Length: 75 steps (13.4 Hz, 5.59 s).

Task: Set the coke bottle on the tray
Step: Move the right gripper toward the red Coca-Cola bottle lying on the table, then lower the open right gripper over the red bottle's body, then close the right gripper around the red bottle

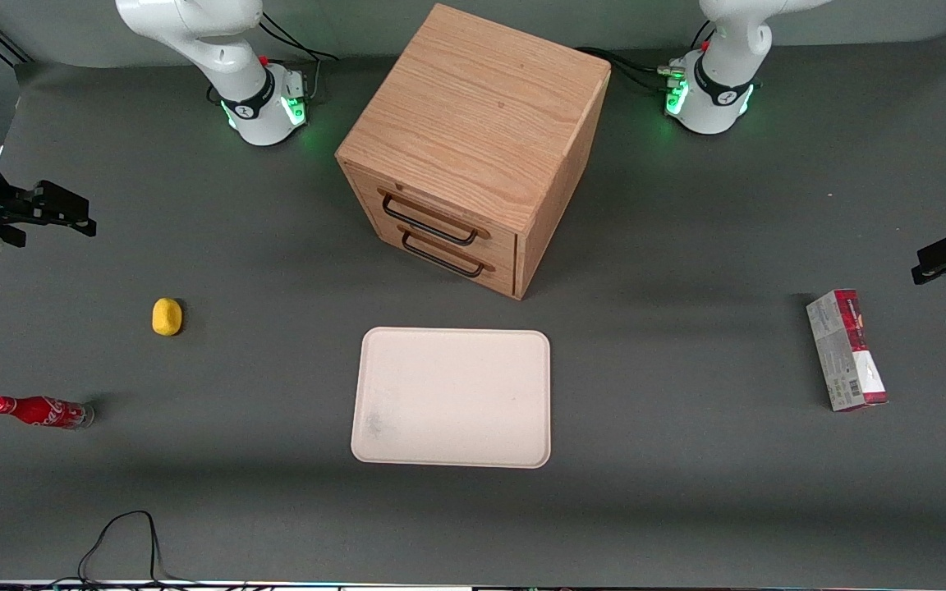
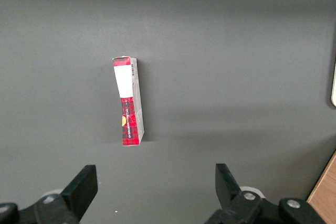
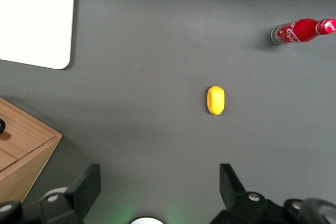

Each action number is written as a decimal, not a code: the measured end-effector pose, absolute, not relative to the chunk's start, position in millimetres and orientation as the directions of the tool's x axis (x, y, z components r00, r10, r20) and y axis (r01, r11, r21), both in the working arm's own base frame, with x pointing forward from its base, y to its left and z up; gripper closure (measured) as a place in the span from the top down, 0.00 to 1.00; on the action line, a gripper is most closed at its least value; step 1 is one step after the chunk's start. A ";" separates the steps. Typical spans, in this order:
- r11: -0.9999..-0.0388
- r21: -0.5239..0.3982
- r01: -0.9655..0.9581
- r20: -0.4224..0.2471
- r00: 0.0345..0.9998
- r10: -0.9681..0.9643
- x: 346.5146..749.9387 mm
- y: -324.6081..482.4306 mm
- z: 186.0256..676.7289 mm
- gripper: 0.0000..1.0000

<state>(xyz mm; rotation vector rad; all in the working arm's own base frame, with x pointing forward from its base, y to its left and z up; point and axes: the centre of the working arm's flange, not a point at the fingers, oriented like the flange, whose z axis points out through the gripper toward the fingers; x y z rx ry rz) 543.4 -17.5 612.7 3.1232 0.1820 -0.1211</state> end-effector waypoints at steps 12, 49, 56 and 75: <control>-0.994 0.003 0.109 -0.100 0.989 0.109 541.4 -20.7 610.2 1.00; -0.996 0.002 0.086 -0.055 0.995 0.086 688.5 -324.7 350.3 1.00; -0.993 0.009 0.114 -0.048 0.992 0.113 699.0 -306.7 322.6 1.00; -0.981 0.041 0.187 -0.004 0.982 0.187 707.8 -302.1 340.9 0.32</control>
